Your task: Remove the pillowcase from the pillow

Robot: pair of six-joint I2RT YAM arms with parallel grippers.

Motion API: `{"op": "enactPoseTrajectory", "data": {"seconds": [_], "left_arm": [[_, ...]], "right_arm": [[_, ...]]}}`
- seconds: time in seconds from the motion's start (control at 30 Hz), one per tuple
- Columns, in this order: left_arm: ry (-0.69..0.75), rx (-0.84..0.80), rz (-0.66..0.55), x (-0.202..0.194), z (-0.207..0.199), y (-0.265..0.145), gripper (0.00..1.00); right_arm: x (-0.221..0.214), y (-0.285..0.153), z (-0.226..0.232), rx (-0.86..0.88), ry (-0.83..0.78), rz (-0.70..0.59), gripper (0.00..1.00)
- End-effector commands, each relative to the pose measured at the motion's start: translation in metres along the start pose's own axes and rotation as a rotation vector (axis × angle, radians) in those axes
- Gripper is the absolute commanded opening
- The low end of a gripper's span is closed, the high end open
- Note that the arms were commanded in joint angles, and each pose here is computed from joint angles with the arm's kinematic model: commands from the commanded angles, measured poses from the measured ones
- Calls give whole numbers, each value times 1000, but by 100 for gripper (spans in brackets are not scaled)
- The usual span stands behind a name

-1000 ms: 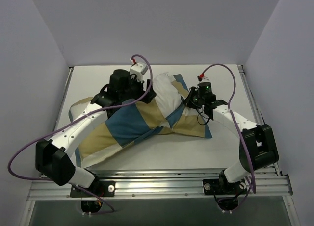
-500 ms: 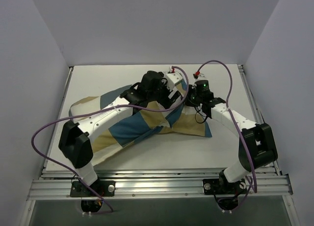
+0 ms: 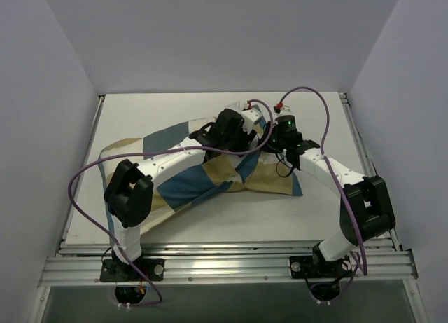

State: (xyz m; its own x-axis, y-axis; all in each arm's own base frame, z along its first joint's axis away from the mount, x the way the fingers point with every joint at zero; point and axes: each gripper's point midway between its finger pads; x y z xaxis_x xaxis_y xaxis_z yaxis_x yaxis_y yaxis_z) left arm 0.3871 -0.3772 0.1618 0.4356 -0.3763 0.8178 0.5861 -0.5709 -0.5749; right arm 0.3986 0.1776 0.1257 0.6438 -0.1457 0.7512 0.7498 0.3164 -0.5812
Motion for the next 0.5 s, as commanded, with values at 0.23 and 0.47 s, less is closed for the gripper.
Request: {"op": "enactPoseTrajectory", "data": {"seconds": [0.23,0.47], "left_arm": [[-247,93,0,-20,20,-6,2],[-327,122,-21,-16,21,-23,2]], "right_arm": [[-6,-17,21,-24,33,19,16],[-4,-40,44,-122,45,2,47]]}}
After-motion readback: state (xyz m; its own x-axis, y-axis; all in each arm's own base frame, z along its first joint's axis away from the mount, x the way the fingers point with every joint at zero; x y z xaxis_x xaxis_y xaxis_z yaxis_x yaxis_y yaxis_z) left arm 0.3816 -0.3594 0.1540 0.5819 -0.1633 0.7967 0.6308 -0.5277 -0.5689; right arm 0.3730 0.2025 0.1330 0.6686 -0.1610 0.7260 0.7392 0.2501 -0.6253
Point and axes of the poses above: each gripper's point midway between its finger pads, its own y axis out along the fingers, its own z axis along the line the jaws close on, x = y × z, and after that the axes turned 5 degrees about -y, right-handed
